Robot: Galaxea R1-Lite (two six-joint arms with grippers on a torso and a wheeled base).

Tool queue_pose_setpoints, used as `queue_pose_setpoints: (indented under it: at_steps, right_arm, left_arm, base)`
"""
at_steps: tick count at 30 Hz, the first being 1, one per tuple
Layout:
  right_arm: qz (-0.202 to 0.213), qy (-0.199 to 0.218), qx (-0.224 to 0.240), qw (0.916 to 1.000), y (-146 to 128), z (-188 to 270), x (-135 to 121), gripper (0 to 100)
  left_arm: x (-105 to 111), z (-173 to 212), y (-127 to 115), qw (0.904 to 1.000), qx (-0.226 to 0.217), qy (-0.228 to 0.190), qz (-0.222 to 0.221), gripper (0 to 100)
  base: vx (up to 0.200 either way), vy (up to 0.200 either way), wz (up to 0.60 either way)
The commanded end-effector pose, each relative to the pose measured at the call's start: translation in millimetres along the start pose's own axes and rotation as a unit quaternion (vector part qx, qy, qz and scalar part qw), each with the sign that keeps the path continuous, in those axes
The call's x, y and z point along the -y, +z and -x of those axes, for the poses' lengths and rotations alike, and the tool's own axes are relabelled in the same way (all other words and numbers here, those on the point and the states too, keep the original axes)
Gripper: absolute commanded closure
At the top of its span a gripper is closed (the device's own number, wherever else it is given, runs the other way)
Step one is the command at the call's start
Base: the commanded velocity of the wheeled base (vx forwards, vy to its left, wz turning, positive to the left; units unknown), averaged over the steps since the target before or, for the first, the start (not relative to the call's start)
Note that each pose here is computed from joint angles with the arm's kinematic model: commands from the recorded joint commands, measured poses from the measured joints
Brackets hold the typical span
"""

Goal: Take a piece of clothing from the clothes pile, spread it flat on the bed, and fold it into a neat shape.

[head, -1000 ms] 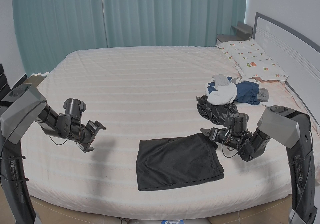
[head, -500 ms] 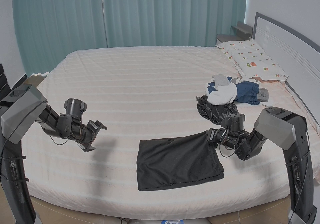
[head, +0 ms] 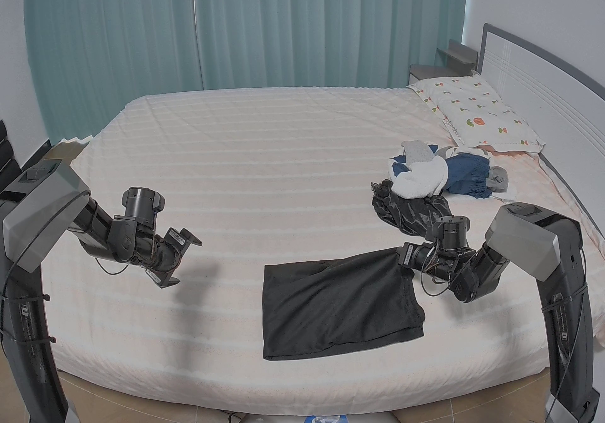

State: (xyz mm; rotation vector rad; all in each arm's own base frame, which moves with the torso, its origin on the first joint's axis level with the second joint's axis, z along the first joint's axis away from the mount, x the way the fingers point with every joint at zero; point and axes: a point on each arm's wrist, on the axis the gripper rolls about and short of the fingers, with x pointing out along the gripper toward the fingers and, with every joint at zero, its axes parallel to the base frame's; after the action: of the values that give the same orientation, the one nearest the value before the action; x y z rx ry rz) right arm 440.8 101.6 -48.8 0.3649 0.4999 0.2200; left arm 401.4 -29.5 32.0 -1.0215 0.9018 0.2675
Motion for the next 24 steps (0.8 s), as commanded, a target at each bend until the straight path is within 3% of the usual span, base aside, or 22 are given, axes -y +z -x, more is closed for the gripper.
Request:
queue_pose_setpoints:
  at_steps: [1, 5, 6, 8, 16, 24]
  right_arm:
    - [-0.002, 0.0, 0.0, 1.0, -0.8, 0.4, 0.0, 0]
    - [-0.047, 0.001, 0.018, 0.9987, 21.3, 20.4, -5.6, 0]
    - [-0.077, 0.004, 0.012, 0.997, 25.6, 36.4, -9.4, 0]
    - [-0.096, 0.004, 0.0, 0.9954, 24.8, 56.2, -11.7, 0]
    - [-0.096, 0.02, -0.077, 0.9922, -19.0, 116.2, -1.2, 0]
    - [-0.069, 0.03, -0.115, 0.9906, -50.1, 135.6, -1.0, 0]
  left_arm:
    - [-0.1, -0.5, -0.1, 1.0, -0.001, 0.0, 0.0, 0]
    - [-0.1, -0.5, -0.1, 1.0, -0.001, 0.0, 0.0, 0]
    - [-0.1, -0.5, -0.1, 1.0, -0.001, 0.0, 0.0, 0]
    - [-0.1, -0.5, -0.1, 1.0, -0.001, 0.0, -0.001, 0]
    - [-0.2, -0.5, -0.2, 1.0, -0.002, 0.0, -0.004, 0]
    - [-0.2, -0.5, -0.2, 1.0, -0.002, 0.0, -0.004, 0]
  base:
    - [0.0, 0.0, 0.0]
    - [0.0, 0.0, 0.0]
    - [0.0, 0.0, 0.0]
    - [0.0, 0.0, 0.0]
    - [0.0, 0.0, 0.0]
    - [0.0, 0.0, 0.0]
